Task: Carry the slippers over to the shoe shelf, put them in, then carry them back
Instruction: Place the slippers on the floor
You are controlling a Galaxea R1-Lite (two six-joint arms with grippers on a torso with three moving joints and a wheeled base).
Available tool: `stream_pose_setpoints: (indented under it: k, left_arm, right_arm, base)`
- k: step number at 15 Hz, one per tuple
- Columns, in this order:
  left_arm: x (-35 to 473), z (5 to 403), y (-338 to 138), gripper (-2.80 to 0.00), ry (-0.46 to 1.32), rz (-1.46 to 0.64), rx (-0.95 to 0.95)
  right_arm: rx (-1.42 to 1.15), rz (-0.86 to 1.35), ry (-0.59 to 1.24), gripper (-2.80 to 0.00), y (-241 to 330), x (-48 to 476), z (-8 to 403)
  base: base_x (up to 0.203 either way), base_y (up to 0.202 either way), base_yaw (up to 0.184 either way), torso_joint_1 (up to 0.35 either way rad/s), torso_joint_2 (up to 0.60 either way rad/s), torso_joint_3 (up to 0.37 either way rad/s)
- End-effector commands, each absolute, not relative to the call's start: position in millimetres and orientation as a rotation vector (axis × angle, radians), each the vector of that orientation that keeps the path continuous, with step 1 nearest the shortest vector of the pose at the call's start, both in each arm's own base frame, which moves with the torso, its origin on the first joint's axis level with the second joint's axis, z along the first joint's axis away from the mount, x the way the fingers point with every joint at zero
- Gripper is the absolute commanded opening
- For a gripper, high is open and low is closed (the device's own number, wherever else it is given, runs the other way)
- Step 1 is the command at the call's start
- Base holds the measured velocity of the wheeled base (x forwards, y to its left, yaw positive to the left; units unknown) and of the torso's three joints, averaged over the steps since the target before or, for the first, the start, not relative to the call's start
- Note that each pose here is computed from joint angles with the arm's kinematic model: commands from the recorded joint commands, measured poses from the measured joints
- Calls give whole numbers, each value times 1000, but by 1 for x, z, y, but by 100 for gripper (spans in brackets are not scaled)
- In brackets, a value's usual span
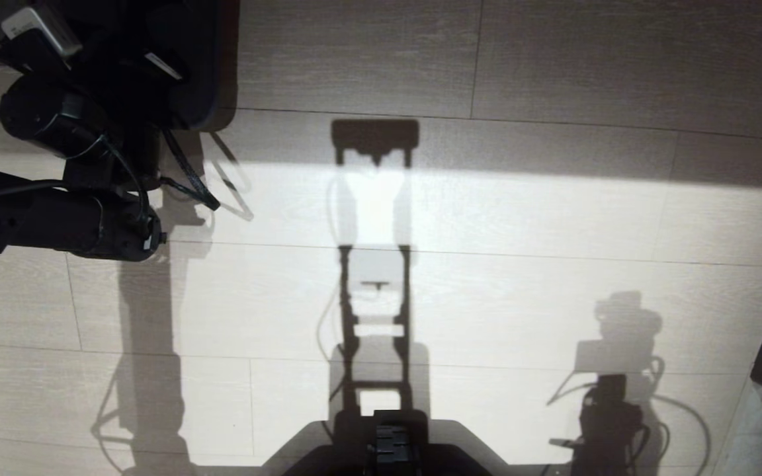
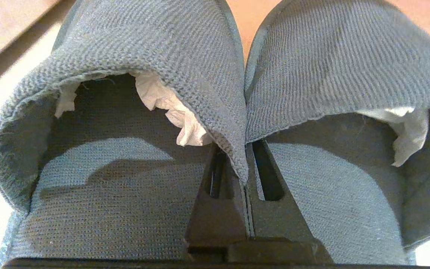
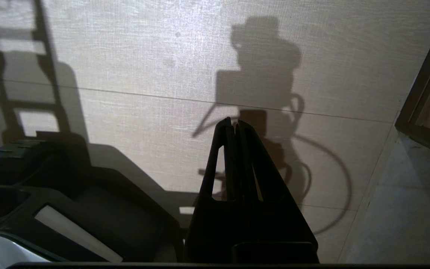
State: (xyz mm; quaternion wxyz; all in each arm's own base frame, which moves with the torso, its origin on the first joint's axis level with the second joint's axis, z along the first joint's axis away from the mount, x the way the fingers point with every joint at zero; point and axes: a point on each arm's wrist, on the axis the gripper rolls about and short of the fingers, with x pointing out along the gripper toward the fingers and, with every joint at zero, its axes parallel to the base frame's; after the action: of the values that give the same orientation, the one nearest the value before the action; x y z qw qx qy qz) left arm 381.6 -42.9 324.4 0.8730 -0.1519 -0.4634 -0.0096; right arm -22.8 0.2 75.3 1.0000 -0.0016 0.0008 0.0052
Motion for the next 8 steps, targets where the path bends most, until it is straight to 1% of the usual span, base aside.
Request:
stream_pose_setpoints:
  k: [1,7,8]
  left_arm:
    - [382,322,-42,-280,-969,-19,-319]
    - [381,320,-39,-280,-956,-24,-303]
    - [380,321,-38,0,-959,-26,-301]
  right_arm:
    - [-3,11,0,-280,0,-23,75]
    - [-3,12,0,-280,0,-23,75]
    - [-3,12,0,-280,0,-23,75]
  base:
    - [0,0,0,0,0,0]
    - [0,0,0,1,-1,6]
    - [0,0,0,0,0,0]
